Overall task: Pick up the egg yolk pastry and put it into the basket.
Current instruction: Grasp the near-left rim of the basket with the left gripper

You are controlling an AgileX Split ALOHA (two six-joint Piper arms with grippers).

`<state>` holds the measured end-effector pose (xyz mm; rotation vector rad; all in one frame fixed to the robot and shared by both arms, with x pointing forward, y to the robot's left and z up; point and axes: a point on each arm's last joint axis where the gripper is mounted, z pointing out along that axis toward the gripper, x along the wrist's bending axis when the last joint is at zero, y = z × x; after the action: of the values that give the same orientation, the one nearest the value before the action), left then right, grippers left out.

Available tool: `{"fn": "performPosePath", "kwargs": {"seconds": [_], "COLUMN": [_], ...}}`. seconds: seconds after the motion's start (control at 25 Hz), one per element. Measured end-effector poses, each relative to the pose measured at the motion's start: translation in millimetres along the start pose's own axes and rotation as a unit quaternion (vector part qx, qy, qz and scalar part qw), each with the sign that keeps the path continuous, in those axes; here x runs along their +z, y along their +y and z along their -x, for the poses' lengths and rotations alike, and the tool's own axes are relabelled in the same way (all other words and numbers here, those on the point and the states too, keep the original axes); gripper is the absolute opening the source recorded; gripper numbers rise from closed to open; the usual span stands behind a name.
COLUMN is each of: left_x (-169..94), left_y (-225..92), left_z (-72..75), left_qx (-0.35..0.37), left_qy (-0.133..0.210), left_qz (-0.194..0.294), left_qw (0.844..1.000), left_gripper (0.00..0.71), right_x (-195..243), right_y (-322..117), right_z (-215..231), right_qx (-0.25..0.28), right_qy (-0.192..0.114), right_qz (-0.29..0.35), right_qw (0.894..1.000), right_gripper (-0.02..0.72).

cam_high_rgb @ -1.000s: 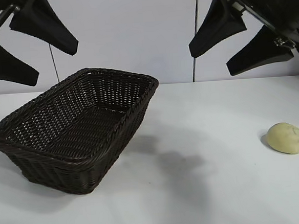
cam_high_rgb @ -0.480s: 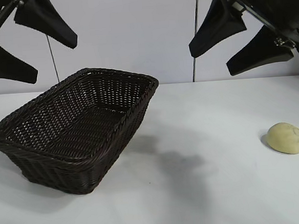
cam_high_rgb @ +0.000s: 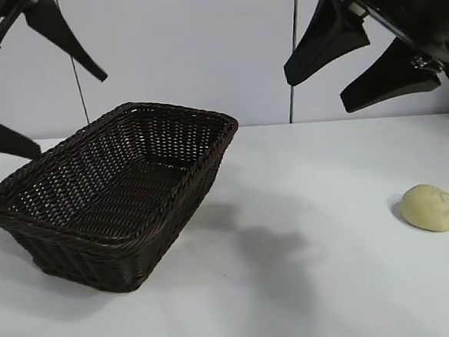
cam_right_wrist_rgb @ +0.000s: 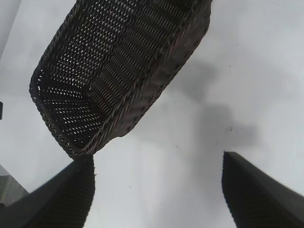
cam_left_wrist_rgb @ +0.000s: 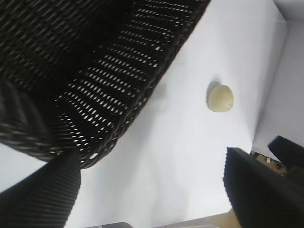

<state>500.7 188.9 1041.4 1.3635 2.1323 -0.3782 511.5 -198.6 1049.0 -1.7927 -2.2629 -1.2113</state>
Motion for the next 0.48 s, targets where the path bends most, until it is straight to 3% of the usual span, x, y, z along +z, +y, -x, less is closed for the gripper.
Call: {"fn": "performPosePath", "kwargs": {"seconds": [0.24, 0.48], "left_x": [-2, 0], "left_y": [1, -3], "left_z": [-18.1, -16.1], "left_qx": [-0.046, -0.093], "left_qy": [0.101, 0.114], "left_qz": [0.008, 0.022], "left_qw": [0.994, 0.989], "left_gripper": [0.596, 0.596], "right_x": [0, 0], "right_y": [0, 0], "right_z": [0, 0], "right_qx": [0.0, 0.0], "right_qy": [-0.001, 0.0], "right_qz": [0.001, 0.001], "right_qw": [1.0, 1.0], "right_gripper": [0.54, 0.54]}}
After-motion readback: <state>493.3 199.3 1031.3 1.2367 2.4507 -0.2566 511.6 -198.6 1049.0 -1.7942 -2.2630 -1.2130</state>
